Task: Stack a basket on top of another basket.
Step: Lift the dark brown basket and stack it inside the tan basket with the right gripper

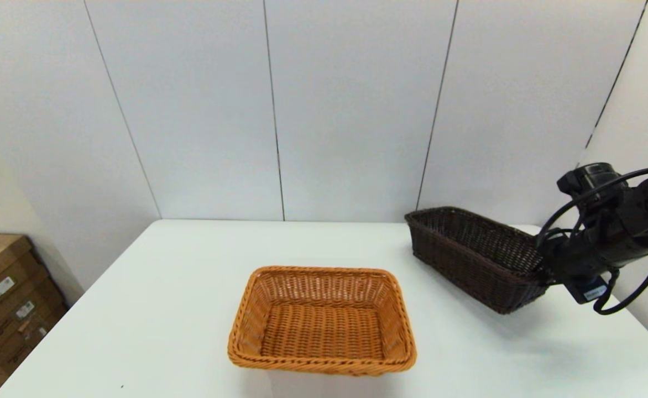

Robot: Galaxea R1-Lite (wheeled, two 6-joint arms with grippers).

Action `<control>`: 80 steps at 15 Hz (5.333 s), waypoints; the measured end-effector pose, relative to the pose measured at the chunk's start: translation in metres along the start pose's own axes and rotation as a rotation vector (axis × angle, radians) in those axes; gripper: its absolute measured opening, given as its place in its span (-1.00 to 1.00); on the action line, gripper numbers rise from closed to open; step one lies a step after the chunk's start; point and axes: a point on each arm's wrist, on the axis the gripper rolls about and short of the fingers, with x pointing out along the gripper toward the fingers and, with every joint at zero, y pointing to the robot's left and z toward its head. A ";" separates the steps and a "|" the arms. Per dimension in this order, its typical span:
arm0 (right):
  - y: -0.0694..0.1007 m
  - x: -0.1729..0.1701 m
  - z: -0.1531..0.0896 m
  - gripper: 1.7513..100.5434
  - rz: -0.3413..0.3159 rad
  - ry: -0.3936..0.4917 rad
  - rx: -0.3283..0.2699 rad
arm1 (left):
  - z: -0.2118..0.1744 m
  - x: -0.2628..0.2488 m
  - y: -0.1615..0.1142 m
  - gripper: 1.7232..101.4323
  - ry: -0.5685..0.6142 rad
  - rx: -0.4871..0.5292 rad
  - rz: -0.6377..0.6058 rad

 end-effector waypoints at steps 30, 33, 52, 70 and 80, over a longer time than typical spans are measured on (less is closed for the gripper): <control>-0.034 -0.153 -0.111 -0.78 0.431 0.332 -0.554 | 0.000 0.000 0.000 0.93 0.000 0.000 -0.001; -0.040 -0.164 -0.132 -0.78 0.485 0.442 -0.676 | 0.000 0.000 0.000 0.93 0.000 0.000 0.000; -0.006 -0.124 -0.174 -0.78 0.464 0.549 -0.790 | 0.000 0.000 0.000 0.93 0.000 0.000 0.000; 0.019 -0.091 -0.181 -0.78 0.442 0.467 -0.760 | 0.000 0.000 0.000 0.93 0.000 0.001 0.000; 0.026 -0.073 -0.177 -0.78 0.419 0.425 -0.730 | 0.000 0.000 0.000 0.93 0.000 0.001 0.000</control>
